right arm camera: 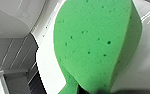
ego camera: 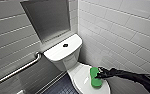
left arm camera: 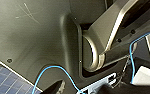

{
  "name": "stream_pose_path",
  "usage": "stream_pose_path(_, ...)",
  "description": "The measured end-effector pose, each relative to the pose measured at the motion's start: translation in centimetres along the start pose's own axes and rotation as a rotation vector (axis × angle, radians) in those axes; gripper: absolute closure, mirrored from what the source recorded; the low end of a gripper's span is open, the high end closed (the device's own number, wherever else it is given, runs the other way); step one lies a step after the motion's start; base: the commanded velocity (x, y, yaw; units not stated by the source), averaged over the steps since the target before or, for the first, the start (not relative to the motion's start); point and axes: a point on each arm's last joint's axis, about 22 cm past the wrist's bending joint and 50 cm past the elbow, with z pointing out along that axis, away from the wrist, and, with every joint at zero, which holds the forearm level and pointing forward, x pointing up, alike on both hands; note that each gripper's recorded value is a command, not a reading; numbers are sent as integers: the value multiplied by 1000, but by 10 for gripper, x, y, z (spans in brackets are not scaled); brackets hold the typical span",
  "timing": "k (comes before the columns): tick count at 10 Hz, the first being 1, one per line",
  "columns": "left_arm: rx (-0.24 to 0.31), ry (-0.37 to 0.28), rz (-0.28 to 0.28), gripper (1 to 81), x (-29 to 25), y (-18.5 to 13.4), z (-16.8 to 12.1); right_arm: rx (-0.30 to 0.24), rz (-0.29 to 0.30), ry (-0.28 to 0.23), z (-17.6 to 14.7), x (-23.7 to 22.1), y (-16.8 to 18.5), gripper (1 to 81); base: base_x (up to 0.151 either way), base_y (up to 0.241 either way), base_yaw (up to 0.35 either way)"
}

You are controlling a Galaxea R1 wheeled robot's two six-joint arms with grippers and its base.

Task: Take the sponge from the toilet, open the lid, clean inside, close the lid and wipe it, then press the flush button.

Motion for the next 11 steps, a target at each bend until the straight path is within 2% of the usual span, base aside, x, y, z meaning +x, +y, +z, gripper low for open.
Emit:
stream_pose_path(3, 0, -1, -1, 10, 0, 0, 0, -34, 21, 52, 20, 30, -16, 811, 0, 0, 0)
stream_pose_path(5, 0, -1, -1, 10, -1, 0, 0, -53, 39, 105, 26, 50, -22, 811, 0, 0, 0)
stream_pose_path(7, 0, -7, -5, 10, -6, 0, 0, -55, 114, 162, 35, 51, -18, 811, 0, 0, 0)
stream_pose_path(10, 14, -16, -9, 10, -10, -10, -5, -76, 274, 237, 46, 15, 29, 811, 0, 0, 0)
stream_pose_path(11, 19, -16, -10, 10, -11, -13, -7, -63, 276, 239, 45, 16, 25, 811, 0, 0, 0)
